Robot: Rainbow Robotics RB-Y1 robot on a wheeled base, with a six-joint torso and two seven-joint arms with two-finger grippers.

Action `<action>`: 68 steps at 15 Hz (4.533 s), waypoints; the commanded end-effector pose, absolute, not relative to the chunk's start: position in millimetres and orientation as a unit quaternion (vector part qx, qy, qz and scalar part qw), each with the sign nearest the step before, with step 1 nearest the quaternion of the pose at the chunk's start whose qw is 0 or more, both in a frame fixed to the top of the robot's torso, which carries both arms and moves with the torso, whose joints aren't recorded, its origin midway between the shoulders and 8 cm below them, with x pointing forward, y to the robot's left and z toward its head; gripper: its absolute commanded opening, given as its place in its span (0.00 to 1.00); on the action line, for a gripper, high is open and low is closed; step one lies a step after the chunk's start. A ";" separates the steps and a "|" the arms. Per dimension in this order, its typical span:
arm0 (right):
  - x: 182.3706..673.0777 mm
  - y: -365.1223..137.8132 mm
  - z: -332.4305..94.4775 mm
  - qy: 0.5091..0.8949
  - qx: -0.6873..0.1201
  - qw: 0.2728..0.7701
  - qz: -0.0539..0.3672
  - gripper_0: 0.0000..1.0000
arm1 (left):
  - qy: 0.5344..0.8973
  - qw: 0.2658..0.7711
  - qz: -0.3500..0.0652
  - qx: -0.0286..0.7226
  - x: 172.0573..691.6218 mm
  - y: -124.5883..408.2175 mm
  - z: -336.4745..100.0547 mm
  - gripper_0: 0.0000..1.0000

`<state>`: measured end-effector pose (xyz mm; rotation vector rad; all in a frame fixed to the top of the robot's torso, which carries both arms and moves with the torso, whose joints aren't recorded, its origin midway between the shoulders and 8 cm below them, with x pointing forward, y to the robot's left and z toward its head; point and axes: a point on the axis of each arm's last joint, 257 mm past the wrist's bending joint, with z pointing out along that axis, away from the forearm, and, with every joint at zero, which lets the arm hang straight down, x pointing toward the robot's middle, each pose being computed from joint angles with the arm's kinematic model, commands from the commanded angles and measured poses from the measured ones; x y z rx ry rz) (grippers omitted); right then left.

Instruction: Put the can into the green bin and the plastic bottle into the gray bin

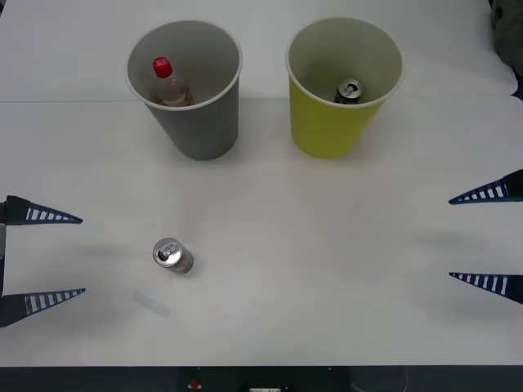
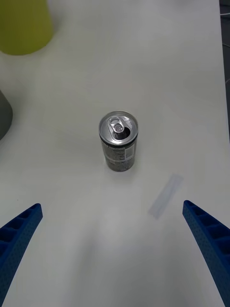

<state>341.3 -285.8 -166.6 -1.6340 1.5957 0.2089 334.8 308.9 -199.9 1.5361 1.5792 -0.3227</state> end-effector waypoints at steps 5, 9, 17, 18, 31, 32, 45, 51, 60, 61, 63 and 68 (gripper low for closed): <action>341.3 -285.8 -166.6 0.634 -0.649 0.411 0.083 1.00 | 0.628 0.472 -0.146 0.602 342.3 321.7 -221.2 1.00; 341.3 -285.8 -166.6 0.634 -0.649 0.411 0.083 1.00 | 0.625 0.494 -0.164 0.582 348.2 319.9 -246.1 1.00; 341.3 -285.8 -166.6 0.634 -0.649 0.411 0.083 1.00 | 0.617 0.542 -0.209 0.531 360.5 296.0 -278.2 1.00; 341.3 -285.8 -166.6 0.634 -0.649 0.411 0.083 1.00 | 0.618 0.547 -0.213 0.524 362.1 294.5 -281.5 1.00; 341.3 -285.8 -166.6 0.634 -0.649 0.411 0.083 1.00 | 0.610 0.574 -0.259 0.481 379.7 226.6 -304.2 1.00; 341.3 -285.8 -166.6 0.634 -0.649 0.411 0.083 1.00 | 0.612 0.574 -0.260 0.479 381.7 220.4 -307.7 1.00; 341.3 -285.8 -166.6 0.634 -0.649 0.411 0.083 1.00 | 0.613 0.586 -0.259 0.463 400.9 177.2 -317.3 1.00; 341.3 -285.8 -166.6 0.634 -0.649 0.411 0.083 1.00 | 0.613 0.584 -0.256 0.466 400.8 177.3 -319.4 0.00; 341.3 -285.8 -166.6 0.634 -0.649 0.411 0.083 1.00 | 0.629 0.558 -0.285 0.459 399.2 169.6 -315.1 0.00; 341.3 -285.8 -166.6 0.634 -0.649 0.411 0.083 1.00 | 0.632 0.552 -0.296 0.456 398.0 165.4 -310.5 0.00; 341.3 -285.8 -166.6 0.634 -0.649 0.411 0.083 1.00 | 0.639 0.539 -0.320 0.446 397.0 156.4 -298.4 0.00; 341.3 -285.8 -166.6 0.634 -0.649 0.411 0.083 1.00 | 0.669 0.501 -0.339 0.433 401.3 142.9 -279.7 0.00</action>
